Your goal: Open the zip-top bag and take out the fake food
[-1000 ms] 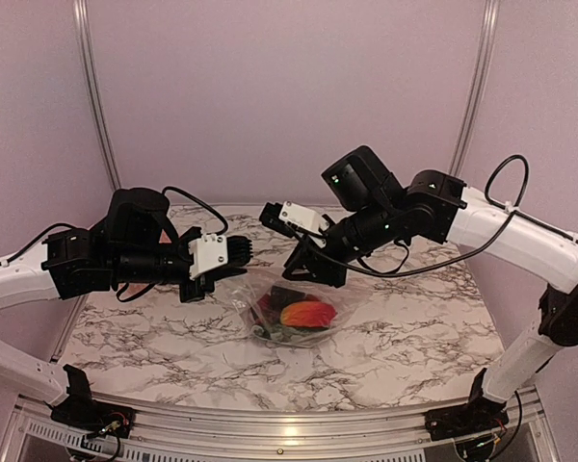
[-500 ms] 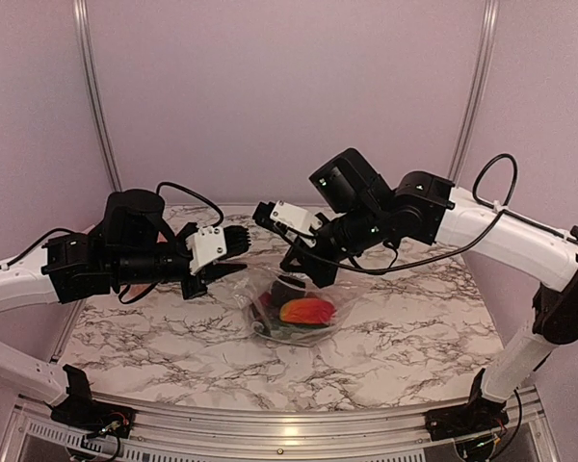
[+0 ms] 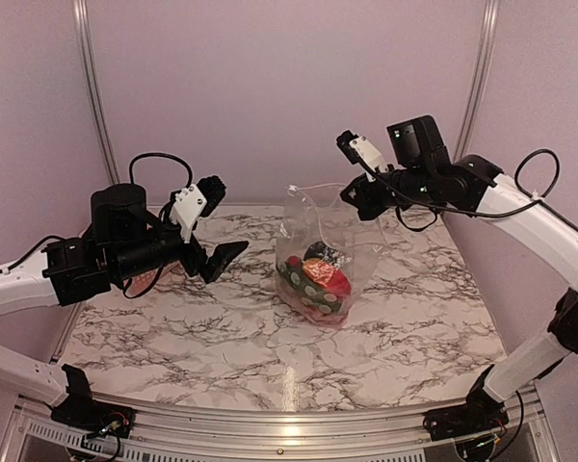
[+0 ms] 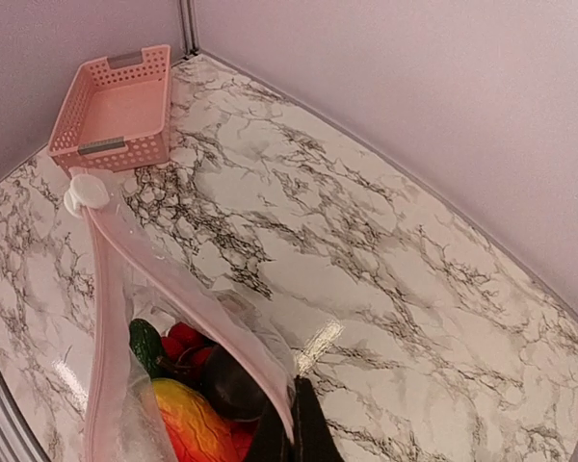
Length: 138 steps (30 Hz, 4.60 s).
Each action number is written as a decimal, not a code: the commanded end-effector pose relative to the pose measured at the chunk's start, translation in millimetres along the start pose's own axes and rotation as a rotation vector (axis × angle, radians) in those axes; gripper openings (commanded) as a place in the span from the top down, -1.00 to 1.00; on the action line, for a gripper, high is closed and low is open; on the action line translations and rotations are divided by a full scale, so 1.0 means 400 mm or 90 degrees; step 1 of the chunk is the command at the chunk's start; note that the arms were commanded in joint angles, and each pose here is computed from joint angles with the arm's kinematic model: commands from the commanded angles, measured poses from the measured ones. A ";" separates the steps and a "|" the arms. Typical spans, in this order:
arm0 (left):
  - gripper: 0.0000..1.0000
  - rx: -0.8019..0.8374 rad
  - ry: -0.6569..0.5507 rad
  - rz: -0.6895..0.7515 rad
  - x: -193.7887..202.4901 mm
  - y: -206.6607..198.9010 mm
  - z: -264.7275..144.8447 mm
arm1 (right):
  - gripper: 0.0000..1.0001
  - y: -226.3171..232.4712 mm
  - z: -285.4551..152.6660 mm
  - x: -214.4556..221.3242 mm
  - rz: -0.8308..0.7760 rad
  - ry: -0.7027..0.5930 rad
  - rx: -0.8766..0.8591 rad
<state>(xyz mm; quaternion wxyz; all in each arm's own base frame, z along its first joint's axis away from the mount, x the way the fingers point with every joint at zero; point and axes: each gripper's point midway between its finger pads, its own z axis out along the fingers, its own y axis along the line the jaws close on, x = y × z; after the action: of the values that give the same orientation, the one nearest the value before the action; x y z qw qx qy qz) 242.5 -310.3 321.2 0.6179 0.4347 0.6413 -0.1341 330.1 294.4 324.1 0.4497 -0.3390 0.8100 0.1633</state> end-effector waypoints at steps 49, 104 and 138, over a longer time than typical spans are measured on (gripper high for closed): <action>0.15 0.134 -0.010 -0.793 0.288 -0.113 0.398 | 1.00 0.179 0.310 0.016 0.259 -0.112 -0.159; -0.10 0.052 0.023 -0.573 0.361 -0.090 0.124 | 1.00 0.254 0.338 0.168 0.188 -0.006 -0.190; 0.26 0.112 0.130 -0.828 0.501 -0.271 0.398 | 0.94 0.245 0.304 0.172 0.220 -0.050 -0.180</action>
<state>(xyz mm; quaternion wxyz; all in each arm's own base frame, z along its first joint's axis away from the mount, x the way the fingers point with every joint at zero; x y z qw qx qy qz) 292.8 -405.6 66.3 0.3369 0.0754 0.8221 -0.4527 313.9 402.5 164.5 0.3652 -0.2389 0.8281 0.3517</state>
